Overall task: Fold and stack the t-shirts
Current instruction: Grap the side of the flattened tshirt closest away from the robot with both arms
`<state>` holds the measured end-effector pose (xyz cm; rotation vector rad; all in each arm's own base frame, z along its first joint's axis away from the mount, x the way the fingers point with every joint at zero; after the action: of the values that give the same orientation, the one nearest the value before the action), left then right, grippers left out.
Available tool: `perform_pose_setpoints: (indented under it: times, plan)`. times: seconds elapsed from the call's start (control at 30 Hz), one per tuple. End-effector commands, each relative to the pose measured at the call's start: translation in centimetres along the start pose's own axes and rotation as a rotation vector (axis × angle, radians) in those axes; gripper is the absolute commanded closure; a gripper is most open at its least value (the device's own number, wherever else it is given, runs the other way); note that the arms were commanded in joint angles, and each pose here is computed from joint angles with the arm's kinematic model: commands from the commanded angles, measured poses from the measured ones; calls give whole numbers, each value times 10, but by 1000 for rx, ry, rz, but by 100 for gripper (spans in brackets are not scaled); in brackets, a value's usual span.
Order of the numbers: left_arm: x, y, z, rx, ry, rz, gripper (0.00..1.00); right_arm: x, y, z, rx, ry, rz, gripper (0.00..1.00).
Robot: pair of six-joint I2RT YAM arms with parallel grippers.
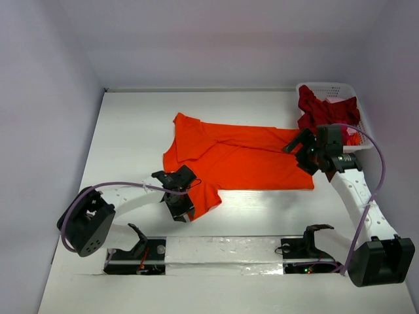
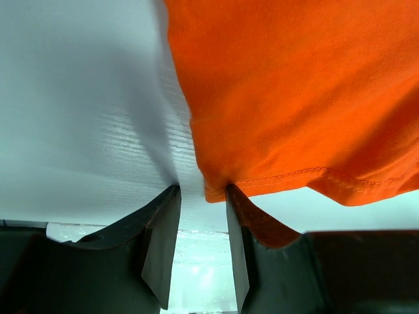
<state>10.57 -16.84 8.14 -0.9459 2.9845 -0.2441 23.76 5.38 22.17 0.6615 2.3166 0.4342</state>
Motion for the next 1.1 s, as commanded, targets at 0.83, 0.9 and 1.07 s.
perform_pose_setpoints:
  times: [0.83,0.9,1.07]
  plan:
    - [-6,2,13,-53,-49,-13,93,-16,8,-3,-47,-59,-14,10]
    - [-6,0,12,-49,-53,-13,98,-16,8,-2,-45,-61,-14,10]
    - [-8,-6,6,-39,-63,-12,100,-18,2,3,10,-62,-14,10]
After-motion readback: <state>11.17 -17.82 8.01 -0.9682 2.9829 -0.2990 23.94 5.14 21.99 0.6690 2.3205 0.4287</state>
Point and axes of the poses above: each gripper's point midway between its finger pads, its own z axis out along the fingers, its own y axis along the line the jaws close on, x = y × z, the point moved 7 cm from there along -z, back along the fingers, and after that the axes turned 9 degrees about -z, right-handed, at the moved point
